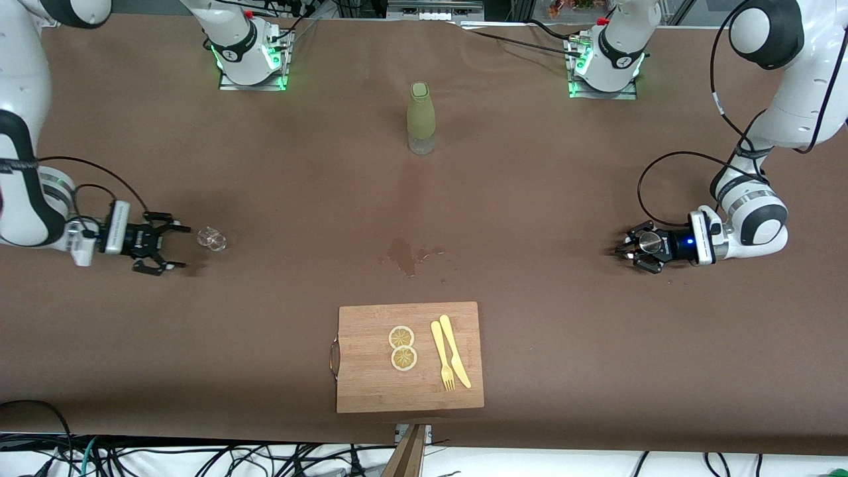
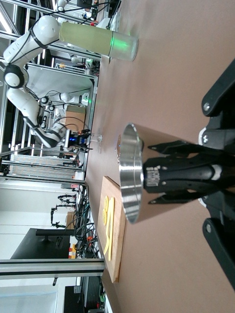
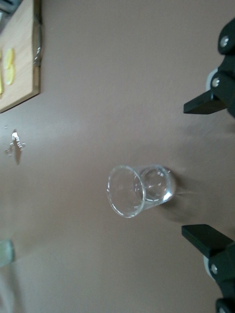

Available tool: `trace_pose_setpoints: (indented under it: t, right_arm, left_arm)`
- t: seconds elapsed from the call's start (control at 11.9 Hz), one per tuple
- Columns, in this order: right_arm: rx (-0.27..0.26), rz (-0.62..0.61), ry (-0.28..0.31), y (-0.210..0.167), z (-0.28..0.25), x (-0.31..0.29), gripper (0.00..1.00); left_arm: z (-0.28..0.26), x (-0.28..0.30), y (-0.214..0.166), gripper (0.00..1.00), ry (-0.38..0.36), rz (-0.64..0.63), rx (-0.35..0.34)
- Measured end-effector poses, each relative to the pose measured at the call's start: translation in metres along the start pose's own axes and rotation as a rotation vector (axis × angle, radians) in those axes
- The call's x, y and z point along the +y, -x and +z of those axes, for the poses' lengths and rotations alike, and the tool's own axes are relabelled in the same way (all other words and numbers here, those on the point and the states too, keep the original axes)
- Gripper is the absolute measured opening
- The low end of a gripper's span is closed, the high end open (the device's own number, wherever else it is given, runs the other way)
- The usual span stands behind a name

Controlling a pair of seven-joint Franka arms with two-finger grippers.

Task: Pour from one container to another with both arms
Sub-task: 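Lower the glass onto the table while the left gripper lowers the jigger, then open the right gripper off the glass while the left gripper releases the jigger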

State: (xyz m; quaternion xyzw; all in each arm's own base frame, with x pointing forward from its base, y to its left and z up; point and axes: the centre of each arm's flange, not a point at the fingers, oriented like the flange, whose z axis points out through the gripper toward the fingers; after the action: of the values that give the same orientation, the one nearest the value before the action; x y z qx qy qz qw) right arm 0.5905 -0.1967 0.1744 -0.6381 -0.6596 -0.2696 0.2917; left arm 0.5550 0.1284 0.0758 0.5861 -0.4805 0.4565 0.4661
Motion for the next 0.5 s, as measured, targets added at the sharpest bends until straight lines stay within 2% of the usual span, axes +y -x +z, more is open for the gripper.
trace_pose_setpoints:
  t: [0.25,0.5]
  right_arm:
    - [-0.181,0.147,-0.017,-0.08,-0.048,0.019,1.0]
    - [-0.349,0.343,0.018,-0.145,-0.056,0.033,1.0]
  left_arm:
    - [-0.008,0.001,0.001,0.08,-0.002,0.007,-0.007]
    - [-0.006,0.002,0.006,0.08,0.0,0.021,-0.005]
